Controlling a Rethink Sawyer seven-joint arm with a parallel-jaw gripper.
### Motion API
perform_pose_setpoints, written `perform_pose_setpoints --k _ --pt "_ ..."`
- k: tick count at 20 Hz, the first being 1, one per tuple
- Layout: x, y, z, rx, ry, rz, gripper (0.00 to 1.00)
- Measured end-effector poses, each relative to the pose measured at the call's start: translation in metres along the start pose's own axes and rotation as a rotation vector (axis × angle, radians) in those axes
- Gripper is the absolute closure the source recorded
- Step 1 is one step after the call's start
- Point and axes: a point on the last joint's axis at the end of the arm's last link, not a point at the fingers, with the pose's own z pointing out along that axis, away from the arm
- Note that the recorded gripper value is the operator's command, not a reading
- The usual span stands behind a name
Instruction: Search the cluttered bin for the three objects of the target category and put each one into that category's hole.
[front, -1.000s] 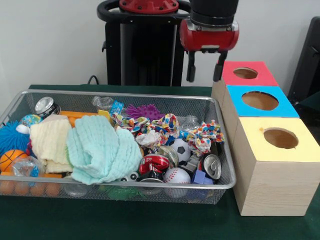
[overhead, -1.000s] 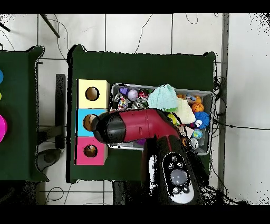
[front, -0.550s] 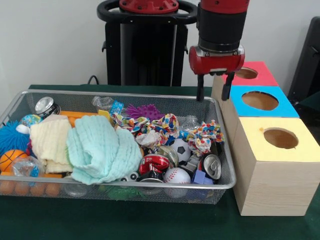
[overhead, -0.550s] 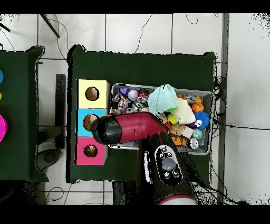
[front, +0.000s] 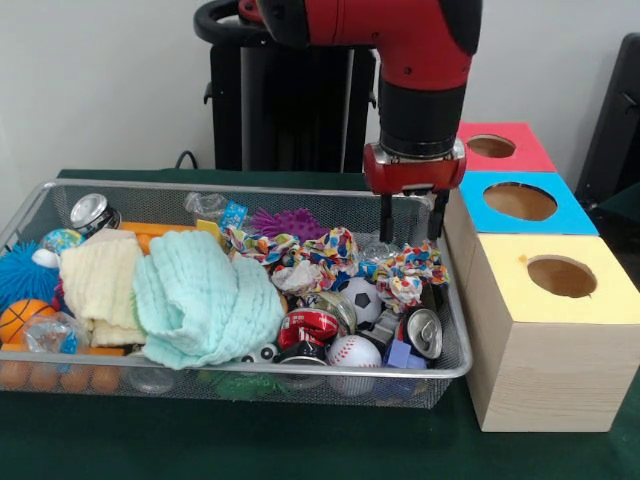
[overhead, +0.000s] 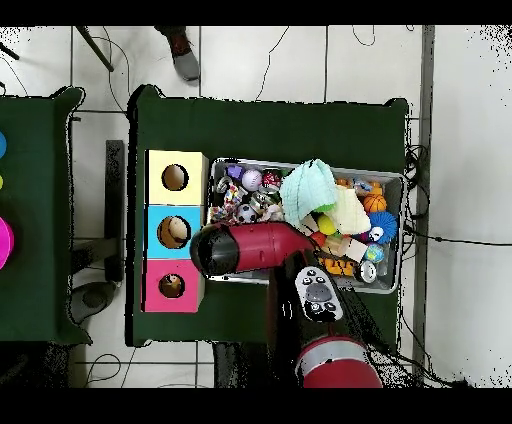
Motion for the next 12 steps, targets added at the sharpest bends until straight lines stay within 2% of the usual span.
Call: perform_pose_setpoints --k 11,12 --pt "0.011 0.001 0.047 0.004 -0.082 0.029 0.0" --pt "0.01 -0.002 0.051 0.013 -0.11 0.04 0.0"
